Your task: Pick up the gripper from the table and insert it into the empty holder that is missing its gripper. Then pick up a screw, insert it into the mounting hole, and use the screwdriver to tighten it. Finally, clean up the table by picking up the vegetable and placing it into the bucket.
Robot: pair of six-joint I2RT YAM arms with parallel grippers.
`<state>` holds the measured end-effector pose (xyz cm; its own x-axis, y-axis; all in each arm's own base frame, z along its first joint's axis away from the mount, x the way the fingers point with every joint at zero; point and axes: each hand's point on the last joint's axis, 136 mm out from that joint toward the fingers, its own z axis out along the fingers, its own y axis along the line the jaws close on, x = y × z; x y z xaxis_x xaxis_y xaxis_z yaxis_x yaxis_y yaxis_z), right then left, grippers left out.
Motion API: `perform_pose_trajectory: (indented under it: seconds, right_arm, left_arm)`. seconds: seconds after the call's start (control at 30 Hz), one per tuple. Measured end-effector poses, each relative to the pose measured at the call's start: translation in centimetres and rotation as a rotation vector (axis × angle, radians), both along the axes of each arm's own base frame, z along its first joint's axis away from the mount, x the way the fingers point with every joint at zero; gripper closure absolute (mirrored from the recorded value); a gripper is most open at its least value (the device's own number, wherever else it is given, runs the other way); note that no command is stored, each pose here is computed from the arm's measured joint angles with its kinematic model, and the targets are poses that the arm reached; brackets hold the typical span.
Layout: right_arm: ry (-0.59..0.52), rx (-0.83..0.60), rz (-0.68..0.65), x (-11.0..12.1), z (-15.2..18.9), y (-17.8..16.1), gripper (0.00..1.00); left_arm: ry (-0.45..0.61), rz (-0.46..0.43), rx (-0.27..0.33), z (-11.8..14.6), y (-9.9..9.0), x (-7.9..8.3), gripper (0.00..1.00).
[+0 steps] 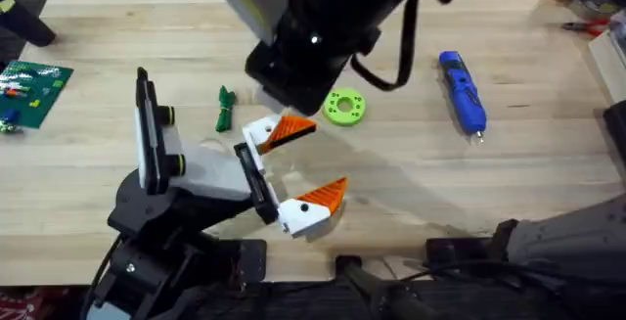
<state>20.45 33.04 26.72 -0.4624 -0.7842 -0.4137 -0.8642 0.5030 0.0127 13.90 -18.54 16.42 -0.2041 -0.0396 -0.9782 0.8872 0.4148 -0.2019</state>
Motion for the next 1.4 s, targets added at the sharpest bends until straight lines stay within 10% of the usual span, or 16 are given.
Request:
perform_pose_trajectory:
  seconds: [1.4]
  right_arm:
    - [0.110,-0.052,0.036,-1.2,-3.5,2.0,0.996]
  left_arm:
    - [0.000,0.000,0.000,0.0,0.0,0.0,0.019]
